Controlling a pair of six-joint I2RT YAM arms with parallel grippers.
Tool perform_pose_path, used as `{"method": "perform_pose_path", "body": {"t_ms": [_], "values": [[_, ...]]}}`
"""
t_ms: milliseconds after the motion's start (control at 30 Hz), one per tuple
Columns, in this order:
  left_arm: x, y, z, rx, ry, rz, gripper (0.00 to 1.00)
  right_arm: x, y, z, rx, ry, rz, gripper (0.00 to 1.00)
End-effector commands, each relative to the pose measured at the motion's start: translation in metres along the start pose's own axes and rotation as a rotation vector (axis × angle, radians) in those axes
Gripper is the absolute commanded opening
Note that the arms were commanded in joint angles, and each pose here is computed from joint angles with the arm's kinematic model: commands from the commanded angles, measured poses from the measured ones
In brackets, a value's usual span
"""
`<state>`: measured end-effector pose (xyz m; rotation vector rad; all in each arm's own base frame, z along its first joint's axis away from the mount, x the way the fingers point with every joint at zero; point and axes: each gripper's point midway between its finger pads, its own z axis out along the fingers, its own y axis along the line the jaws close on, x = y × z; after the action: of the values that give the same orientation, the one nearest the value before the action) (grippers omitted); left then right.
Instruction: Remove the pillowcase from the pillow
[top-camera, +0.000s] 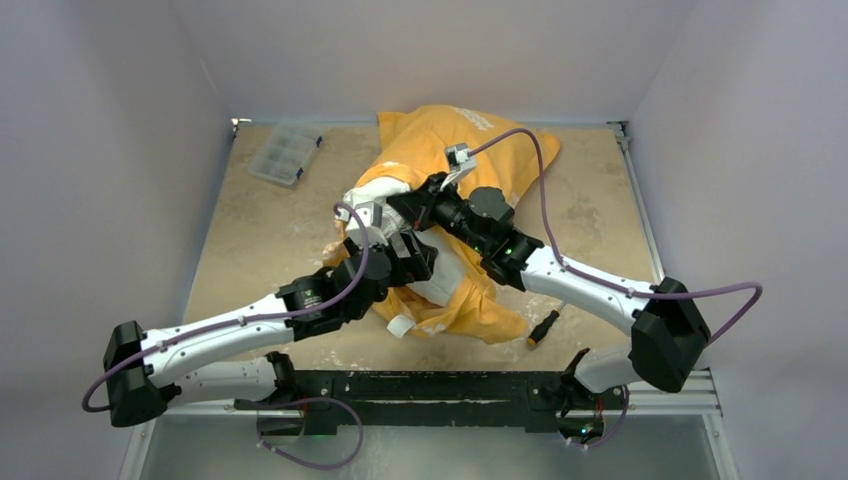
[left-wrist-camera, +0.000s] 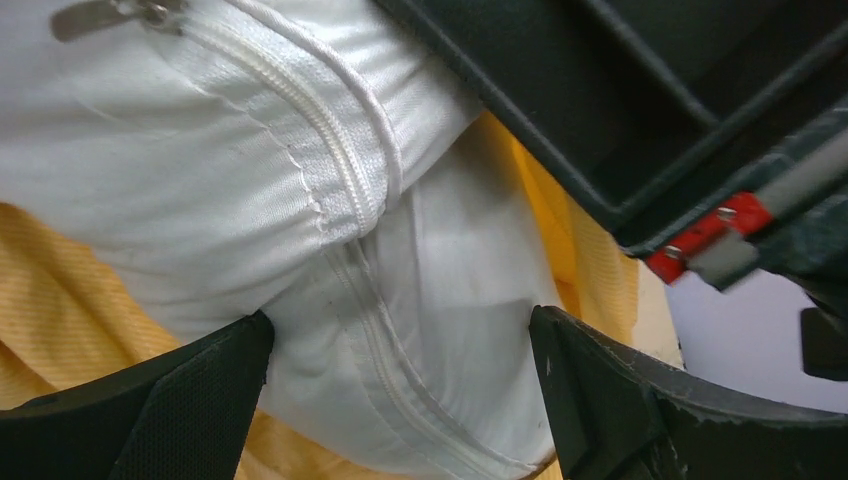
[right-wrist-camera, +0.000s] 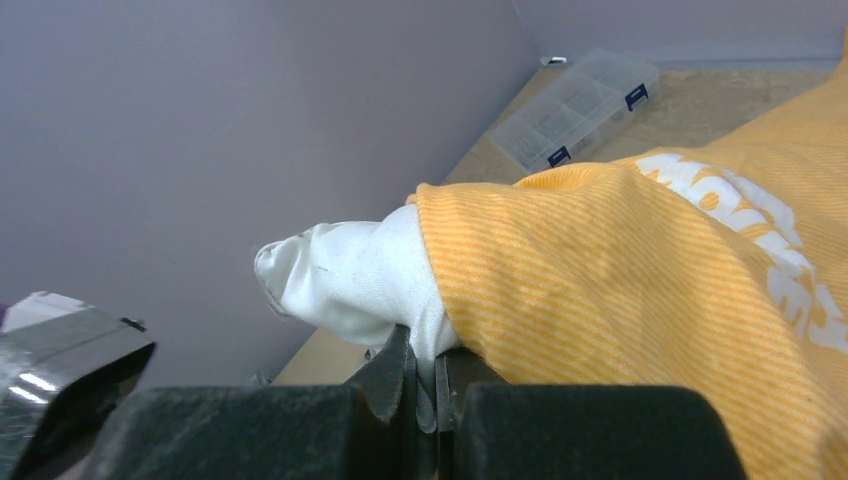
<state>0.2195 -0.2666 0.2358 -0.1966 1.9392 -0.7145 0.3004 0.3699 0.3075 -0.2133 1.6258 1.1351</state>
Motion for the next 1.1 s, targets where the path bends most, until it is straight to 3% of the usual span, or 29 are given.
{"method": "perform_pose_path", "body": {"t_ms": [0, 67, 133, 333, 400, 433, 500, 567, 833, 967, 1067], "values": [[0.017, -0.004, 0.015, 0.033, 0.051, -0.073, 0.99, -0.039, 0.021, 0.001, -0.075, -0.130, -0.001, 0.00], [0.025, -0.001, 0.018, 0.038, 0.063, -0.090, 0.95, -0.039, 0.021, 0.000, -0.076, -0.128, -0.002, 0.00], [0.032, 0.003, 0.020, 0.033, 0.074, -0.097, 0.85, -0.038, 0.020, -0.001, -0.076, -0.128, -0.001, 0.00], [0.037, -0.001, 0.021, 0.067, 0.091, -0.098, 0.36, -0.046, 0.027, -0.011, -0.091, -0.145, 0.012, 0.00], [0.035, -0.004, 0.021, 0.073, 0.091, -0.086, 0.09, -0.048, 0.028, -0.014, -0.092, -0.149, 0.014, 0.00], [0.033, -0.005, 0.022, 0.068, 0.091, -0.080, 0.00, -0.048, 0.027, -0.015, -0.086, -0.148, 0.015, 0.00], [0.028, -0.006, 0.023, 0.064, 0.081, -0.066, 0.00, -0.047, 0.025, -0.017, -0.066, -0.138, 0.019, 0.00], [0.022, -0.006, 0.025, 0.060, 0.069, -0.046, 0.00, -0.045, 0.023, -0.022, -0.051, -0.121, 0.021, 0.08], [0.002, 0.006, 0.044, 0.010, 0.052, 0.004, 0.00, -0.036, -0.007, -0.058, 0.144, -0.077, 0.096, 0.63], [-0.010, 0.011, 0.058, -0.006, 0.045, -0.004, 0.00, -0.020, -0.018, -0.081, 0.204, -0.029, 0.152, 0.75], [-0.020, 0.017, 0.069, -0.029, 0.036, 0.002, 0.00, -0.007, -0.037, -0.098, 0.297, -0.004, 0.169, 0.77]]}}
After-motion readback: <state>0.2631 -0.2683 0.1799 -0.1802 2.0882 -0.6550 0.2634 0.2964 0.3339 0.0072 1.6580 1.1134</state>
